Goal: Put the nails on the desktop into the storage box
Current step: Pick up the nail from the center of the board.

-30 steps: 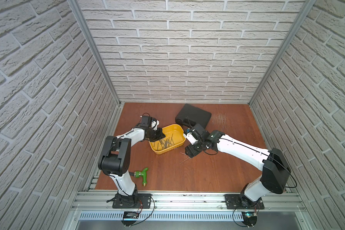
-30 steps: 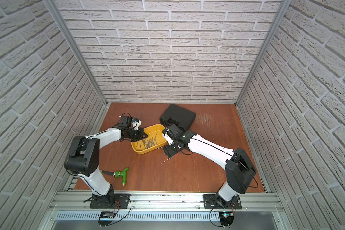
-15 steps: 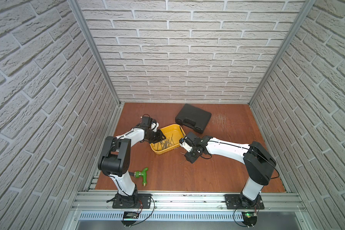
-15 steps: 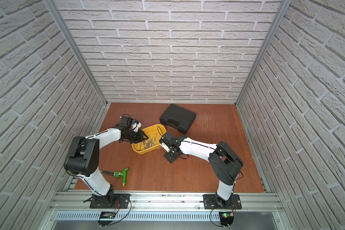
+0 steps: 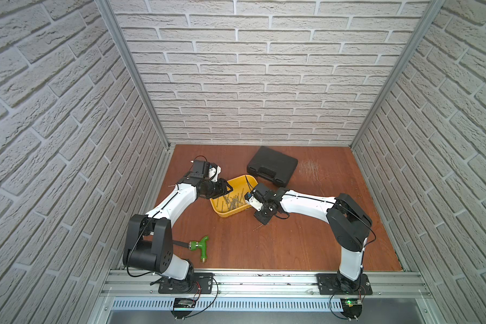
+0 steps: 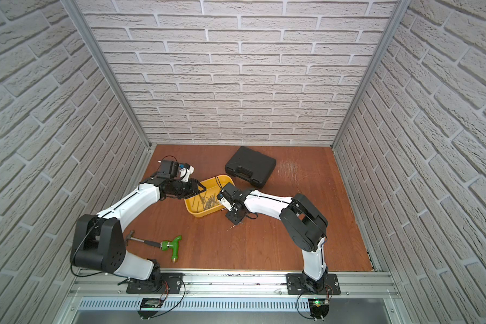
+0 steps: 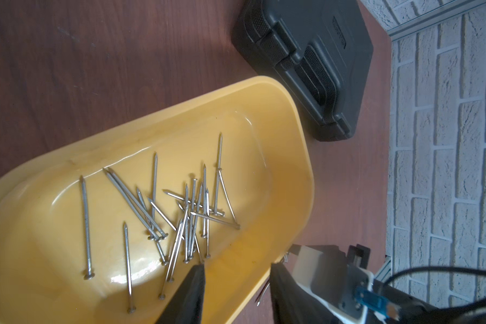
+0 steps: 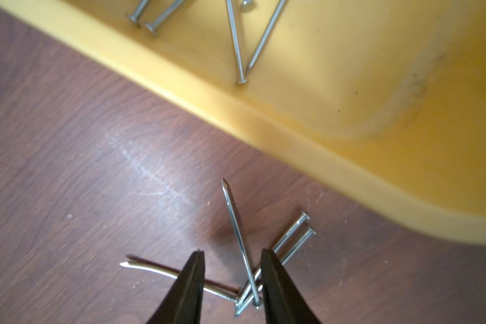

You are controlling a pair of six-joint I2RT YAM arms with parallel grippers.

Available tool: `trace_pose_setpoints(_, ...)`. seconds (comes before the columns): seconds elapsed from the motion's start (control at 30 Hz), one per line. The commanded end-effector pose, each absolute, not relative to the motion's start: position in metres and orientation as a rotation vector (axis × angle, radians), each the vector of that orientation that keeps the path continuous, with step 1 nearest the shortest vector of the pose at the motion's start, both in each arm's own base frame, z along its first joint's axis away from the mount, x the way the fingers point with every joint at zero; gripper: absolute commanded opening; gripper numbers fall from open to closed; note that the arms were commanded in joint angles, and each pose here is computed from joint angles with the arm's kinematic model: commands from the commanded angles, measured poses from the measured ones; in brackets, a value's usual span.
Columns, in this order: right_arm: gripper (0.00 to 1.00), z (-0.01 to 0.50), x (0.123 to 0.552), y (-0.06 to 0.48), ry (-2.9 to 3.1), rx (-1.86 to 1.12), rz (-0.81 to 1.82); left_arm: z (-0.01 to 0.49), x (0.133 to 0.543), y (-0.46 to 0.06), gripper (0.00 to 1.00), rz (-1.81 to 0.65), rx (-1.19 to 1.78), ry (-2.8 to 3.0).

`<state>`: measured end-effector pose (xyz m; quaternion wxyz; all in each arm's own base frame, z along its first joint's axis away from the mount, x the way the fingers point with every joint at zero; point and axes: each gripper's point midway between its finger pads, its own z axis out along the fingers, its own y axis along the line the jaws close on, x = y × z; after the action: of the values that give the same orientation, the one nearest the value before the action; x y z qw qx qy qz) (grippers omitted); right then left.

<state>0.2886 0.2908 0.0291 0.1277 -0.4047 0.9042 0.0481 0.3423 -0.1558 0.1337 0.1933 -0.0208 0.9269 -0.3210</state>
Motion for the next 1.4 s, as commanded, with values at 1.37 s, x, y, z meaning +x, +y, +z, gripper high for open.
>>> trace_pose_setpoints(1.37,0.02,0.104,0.287,0.287,2.545,-0.999,0.288,0.180,0.332,-0.147,0.57,-1.011,-0.117,2.422)
